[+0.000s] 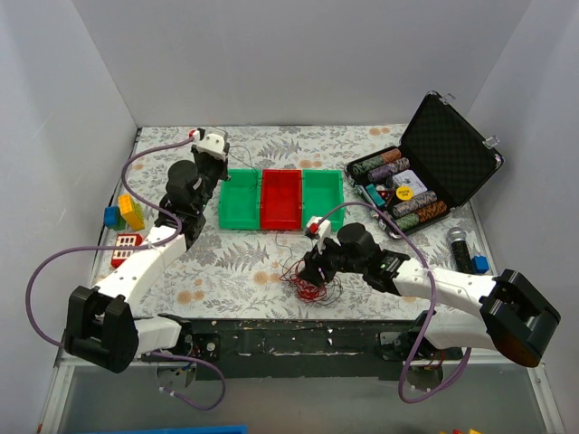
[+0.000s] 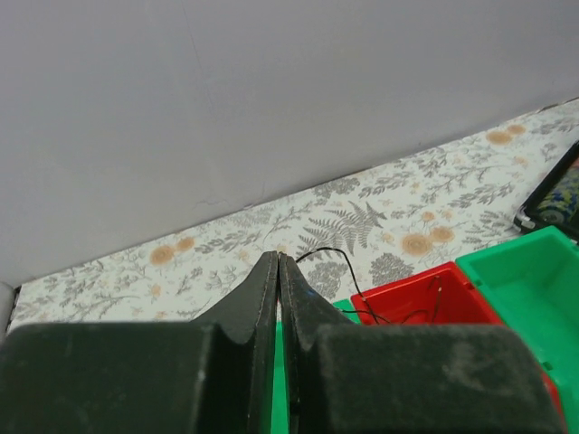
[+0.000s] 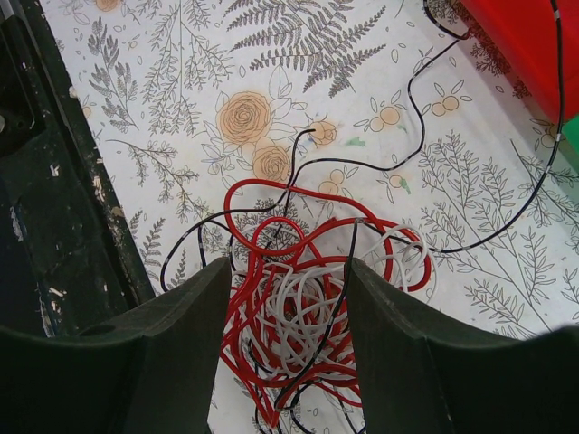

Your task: Untangle the cables

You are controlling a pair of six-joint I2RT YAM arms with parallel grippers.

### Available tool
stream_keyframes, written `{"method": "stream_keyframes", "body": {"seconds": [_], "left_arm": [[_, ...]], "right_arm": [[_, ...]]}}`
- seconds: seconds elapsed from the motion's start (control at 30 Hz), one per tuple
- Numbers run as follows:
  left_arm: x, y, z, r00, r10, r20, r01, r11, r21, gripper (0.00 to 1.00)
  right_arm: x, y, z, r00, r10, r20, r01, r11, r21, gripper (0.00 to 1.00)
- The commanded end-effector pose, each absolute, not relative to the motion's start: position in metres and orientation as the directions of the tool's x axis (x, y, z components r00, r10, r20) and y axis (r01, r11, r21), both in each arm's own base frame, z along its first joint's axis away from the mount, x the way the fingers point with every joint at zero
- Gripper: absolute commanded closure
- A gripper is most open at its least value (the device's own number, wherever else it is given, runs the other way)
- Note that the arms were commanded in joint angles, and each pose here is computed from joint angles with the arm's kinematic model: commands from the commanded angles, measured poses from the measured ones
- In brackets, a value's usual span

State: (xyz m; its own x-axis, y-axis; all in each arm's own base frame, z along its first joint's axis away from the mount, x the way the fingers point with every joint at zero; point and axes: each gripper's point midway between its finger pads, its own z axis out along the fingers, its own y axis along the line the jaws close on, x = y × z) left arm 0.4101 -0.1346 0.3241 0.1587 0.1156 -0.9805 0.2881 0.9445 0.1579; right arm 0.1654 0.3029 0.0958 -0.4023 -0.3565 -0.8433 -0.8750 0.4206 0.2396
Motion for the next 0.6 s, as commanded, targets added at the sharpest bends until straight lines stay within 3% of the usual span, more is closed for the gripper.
{"method": "stream_keyframes", "body": {"seconds": [0.0,0.4,0.57], "left_arm": [[0.415,-0.12,0.331,0.183,0.096,-0.978,0.238,0.961,0.139,1.0],[0.414,-0.111,0.407,0.318,-0.041,-0.947,0.244,0.969,0.04,1.0],[0.415,-0.11,0.397,0.291,-0.014,-0.957,0.243,0.968,0.06,1.0]], "right_arm": [[0.167,0.305,0.098,-0.382,-0.354,-0.853,-0.882,0.414,0.223,0.4],[0.167,0.307,0.095,-0.389,-0.363,-0.847,-0.882,0.411,0.229,0.42],[0.167,0.307,0.094,-0.39,-0.365,-0.845,-0.882,0.412,0.23,0.42]]}}
